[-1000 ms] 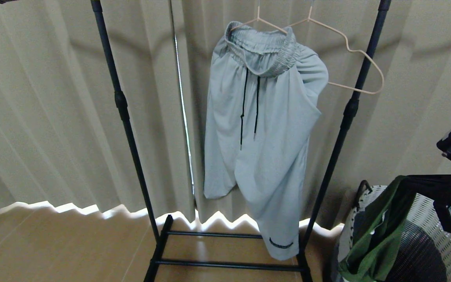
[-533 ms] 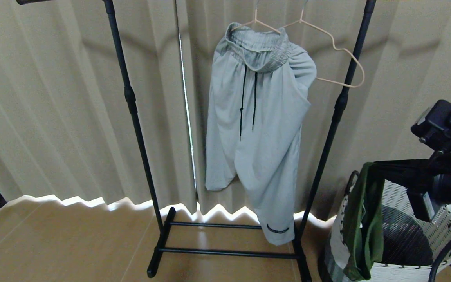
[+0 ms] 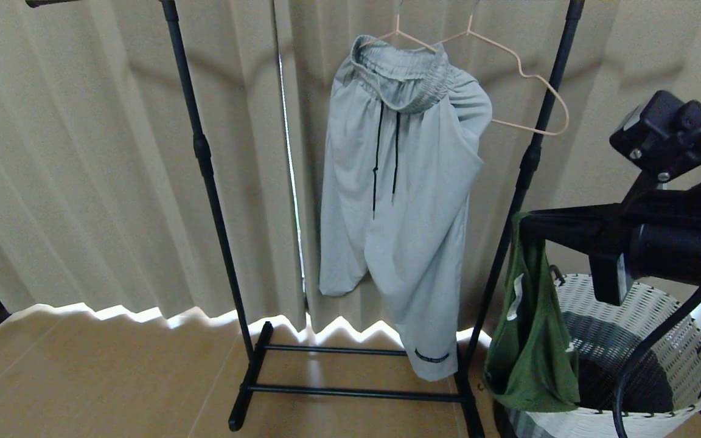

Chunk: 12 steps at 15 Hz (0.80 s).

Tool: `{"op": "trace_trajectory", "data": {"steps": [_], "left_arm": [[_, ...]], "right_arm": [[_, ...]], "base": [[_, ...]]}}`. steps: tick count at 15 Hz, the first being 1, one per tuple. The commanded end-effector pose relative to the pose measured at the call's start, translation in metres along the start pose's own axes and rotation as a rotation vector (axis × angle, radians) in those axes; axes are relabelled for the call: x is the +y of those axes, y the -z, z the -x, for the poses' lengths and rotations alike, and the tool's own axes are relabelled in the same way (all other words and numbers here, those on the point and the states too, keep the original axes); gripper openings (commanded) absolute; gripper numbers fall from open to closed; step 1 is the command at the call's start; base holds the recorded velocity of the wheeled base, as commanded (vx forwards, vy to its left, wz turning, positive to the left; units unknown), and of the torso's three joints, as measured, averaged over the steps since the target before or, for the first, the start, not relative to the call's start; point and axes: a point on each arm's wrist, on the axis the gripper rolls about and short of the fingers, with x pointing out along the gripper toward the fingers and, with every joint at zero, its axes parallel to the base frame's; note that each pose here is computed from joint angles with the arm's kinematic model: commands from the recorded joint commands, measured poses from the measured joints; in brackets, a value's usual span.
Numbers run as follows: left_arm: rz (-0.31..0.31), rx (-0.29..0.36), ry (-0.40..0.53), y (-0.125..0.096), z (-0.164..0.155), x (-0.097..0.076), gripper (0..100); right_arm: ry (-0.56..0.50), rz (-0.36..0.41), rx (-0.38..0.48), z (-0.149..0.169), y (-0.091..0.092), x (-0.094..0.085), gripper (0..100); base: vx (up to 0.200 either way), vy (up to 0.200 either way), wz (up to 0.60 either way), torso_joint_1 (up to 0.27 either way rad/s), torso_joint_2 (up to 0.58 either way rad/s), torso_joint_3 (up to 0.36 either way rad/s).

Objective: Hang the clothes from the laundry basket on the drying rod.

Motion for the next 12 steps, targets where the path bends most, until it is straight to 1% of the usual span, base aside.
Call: {"op": "trace_trajectory", "data": {"steps": [1, 2, 3, 6, 7, 8, 9, 10, 11, 12], "left_arm": [[0.103, -0.019, 0.167, -0.034, -0.059, 0.024, 100], [0.147, -0.020, 0.217, -0.036, -0.074, 0.023, 100], [0.194, -0.014, 0.266, -0.038, -0.089, 0.022, 100], [0.340, 0.016, 0.419, -0.041, -0.129, 0.005, 100], [0.391, 0.045, 0.484, -0.039, -0.143, -0.007, 100], [0.411, 0.066, 0.526, -0.036, -0.152, -0.016, 100], [0.416, 0.093, 0.573, -0.034, -0.161, -0.030, 100], [0.414, 0.117, 0.614, -0.033, -0.169, -0.047, 100], [0.438, 0.136, 0.648, -0.034, -0.176, -0.065, 100], [0.478, 0.140, 0.658, -0.037, -0.182, -0.083, 100]], "right_arm": [[-0.027, -0.033, -0.041, -0.005, -0.009, 0.006, 0], [-0.042, -0.061, -0.062, -0.006, -0.013, 0.009, 0], [-0.055, -0.071, -0.072, -0.007, -0.016, 0.012, 0], [-0.093, -0.073, -0.102, -0.010, -0.024, 0.011, 0], [-0.110, -0.100, -0.114, -0.010, -0.026, 0.011, 0], [-0.121, -0.137, -0.131, -0.009, -0.029, 0.012, 0], [-0.149, -0.174, -0.160, -0.008, -0.034, 0.017, 0], [-0.168, -0.189, -0.179, -0.008, -0.037, 0.021, 0], [-0.172, -0.189, -0.184, -0.008, -0.037, 0.022, 0], [-0.180, -0.189, -0.190, -0.007, -0.038, 0.023, 0]], "base": [[0.000, 0.000, 0.00, 0.000, 0.00, 0.000], [0.000, 0.000, 0.00, 0.000, 0.00, 0.000], [0.000, 0.000, 0.00, 0.000, 0.00, 0.000], [0.000, 0.000, 0.00, 0.000, 0.00, 0.000], [0.000, 0.000, 0.00, 0.000, 0.00, 0.000], [0.000, 0.000, 0.00, 0.000, 0.00, 0.000], [0.000, 0.000, 0.00, 0.000, 0.00, 0.000], [0.000, 0.000, 0.00, 0.000, 0.00, 0.000], [0.000, 0.000, 0.00, 0.000, 0.00, 0.000], [0.000, 0.000, 0.00, 0.000, 0.00, 0.000]]}}
